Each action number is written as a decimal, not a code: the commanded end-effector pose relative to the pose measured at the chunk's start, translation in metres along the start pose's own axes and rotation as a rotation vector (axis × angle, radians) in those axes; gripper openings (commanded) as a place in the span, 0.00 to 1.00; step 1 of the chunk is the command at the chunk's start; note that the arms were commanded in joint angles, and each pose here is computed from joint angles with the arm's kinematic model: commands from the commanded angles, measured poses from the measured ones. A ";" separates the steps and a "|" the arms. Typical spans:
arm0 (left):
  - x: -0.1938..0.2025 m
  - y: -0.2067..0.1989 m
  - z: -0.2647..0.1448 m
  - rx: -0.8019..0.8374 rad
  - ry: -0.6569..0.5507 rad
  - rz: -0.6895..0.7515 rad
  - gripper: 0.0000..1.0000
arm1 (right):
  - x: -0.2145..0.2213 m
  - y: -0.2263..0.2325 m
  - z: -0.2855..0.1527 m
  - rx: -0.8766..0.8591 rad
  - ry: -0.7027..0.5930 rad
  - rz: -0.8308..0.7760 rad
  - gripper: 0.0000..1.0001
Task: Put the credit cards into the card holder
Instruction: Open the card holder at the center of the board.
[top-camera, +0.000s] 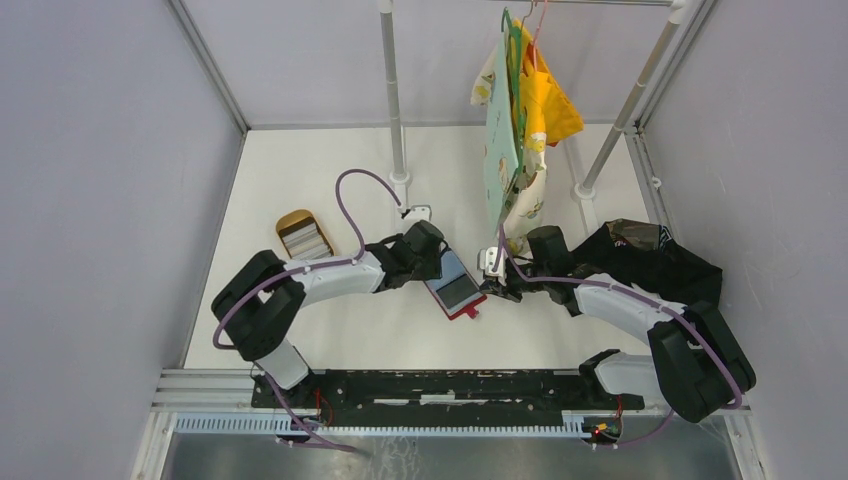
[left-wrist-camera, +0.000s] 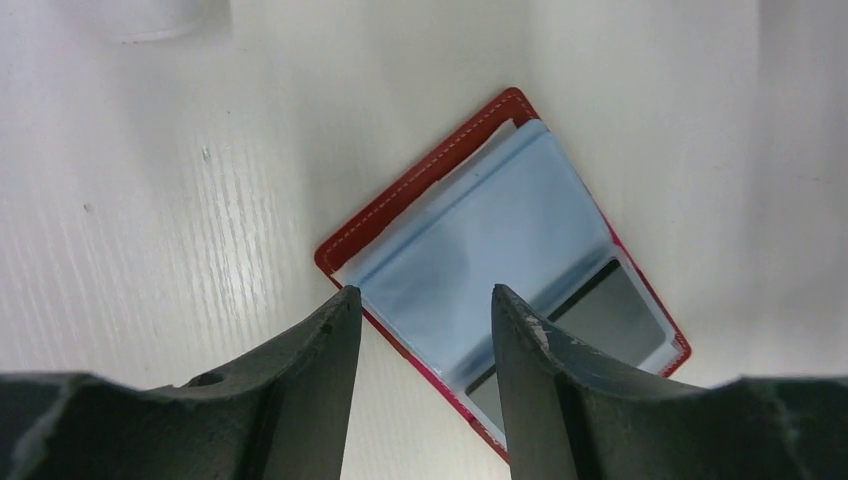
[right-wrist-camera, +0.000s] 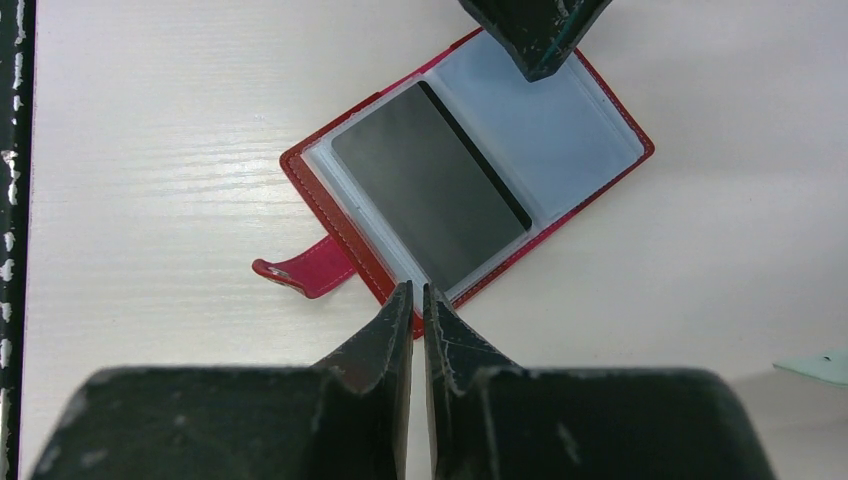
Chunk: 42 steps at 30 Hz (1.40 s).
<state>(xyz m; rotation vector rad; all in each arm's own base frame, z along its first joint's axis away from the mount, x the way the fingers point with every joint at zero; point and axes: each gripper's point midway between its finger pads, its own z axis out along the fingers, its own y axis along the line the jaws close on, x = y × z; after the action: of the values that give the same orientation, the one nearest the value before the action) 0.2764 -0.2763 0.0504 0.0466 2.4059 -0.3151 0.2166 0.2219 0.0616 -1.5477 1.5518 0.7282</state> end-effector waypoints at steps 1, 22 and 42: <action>-0.012 -0.009 0.010 0.084 0.036 0.016 0.58 | -0.018 -0.007 -0.001 0.005 -0.046 -0.055 0.13; -0.027 0.000 0.035 0.172 0.154 0.049 0.61 | -0.018 0.007 -0.001 -0.093 -0.044 -0.078 0.15; -0.016 0.000 0.053 0.157 0.279 0.196 0.43 | -0.022 0.009 -0.003 -0.105 -0.051 -0.098 0.16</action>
<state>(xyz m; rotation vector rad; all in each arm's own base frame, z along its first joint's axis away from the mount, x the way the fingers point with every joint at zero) 0.3308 -0.2895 0.0230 0.3611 2.5894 -0.4141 0.1994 0.2215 0.0606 -1.6529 1.5018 0.7961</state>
